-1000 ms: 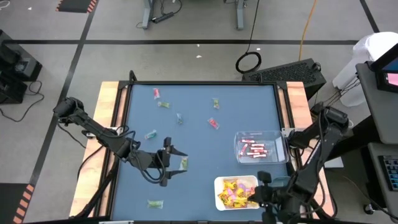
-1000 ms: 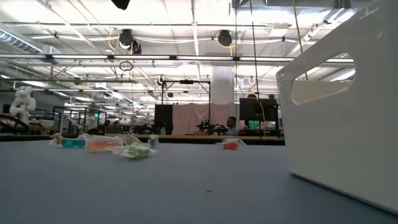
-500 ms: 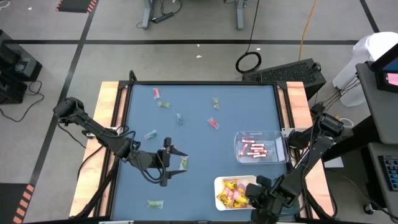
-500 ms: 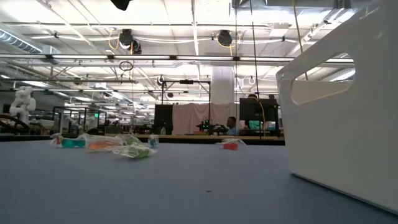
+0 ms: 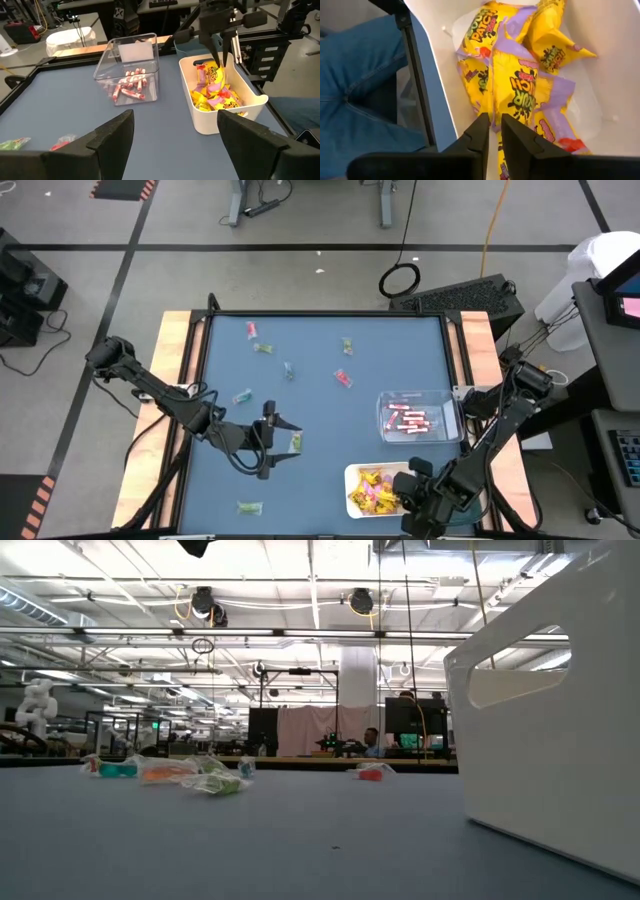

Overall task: Sort candy
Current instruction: Put the yellow candy into the white bin, then put the green gummy into the blue bin

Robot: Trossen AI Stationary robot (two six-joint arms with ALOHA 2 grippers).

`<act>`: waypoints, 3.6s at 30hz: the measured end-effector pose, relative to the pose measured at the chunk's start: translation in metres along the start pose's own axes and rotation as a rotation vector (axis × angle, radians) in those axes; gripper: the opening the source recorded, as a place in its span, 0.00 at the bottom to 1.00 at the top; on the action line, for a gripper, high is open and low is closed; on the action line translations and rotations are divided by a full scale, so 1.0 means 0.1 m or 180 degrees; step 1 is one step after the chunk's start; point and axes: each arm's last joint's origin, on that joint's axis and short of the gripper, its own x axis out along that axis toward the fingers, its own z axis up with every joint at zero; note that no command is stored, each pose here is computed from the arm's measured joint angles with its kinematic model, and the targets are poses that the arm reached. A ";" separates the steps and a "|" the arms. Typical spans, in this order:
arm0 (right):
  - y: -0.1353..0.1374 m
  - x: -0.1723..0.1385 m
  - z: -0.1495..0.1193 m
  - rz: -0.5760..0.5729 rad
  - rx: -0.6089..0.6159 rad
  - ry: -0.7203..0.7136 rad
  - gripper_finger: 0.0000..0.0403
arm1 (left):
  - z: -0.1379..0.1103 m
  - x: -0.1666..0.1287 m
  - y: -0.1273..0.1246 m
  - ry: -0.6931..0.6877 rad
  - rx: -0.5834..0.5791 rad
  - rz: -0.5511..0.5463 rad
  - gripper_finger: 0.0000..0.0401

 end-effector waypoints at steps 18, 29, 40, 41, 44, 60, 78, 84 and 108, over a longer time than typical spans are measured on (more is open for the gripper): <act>0.22 -0.37 0.23 0.0066 -0.0143 -0.0051 0.61 | -0.06 0.06 -0.02 0.0079 0.0035 0.0006 0.72; 0.19 -0.36 0.21 -0.0450 -0.0280 -0.0294 0.38 | -0.16 0.16 -0.07 0.0200 0.0088 0.0014 0.72; 0.34 0.17 0.15 -0.0218 -0.0488 0.0019 0.02 | -0.15 0.16 -0.07 0.0187 0.0001 0.0016 0.72; 0.34 0.18 0.15 -0.0211 -0.0481 0.0024 0.03 | -0.15 0.16 -0.07 0.0188 0.0001 0.0016 0.72; 0.33 0.14 0.19 -0.0186 -0.0388 -0.0015 0.05 | -0.15 0.16 -0.07 0.0194 0.0004 0.0016 0.72; 0.51 -0.24 0.13 -0.0062 -0.0997 -0.1243 0.02 | -0.48 -0.24 -0.61 0.1063 -0.0449 -0.0543 0.72; 0.52 -0.23 0.14 -0.0232 -0.1364 -0.1446 0.02 | -1.29 -0.48 -1.37 0.1698 -0.0769 -0.0343 0.73; 0.52 -0.23 0.16 -0.0235 -0.1433 -0.1449 0.02 | -1.34 -0.55 -1.48 0.1603 -0.0850 -0.0403 0.78; 0.52 -0.23 0.17 -0.0238 -0.1482 -0.1449 0.02 | -1.65 -0.50 -1.61 0.1715 -0.0590 -0.0339 0.41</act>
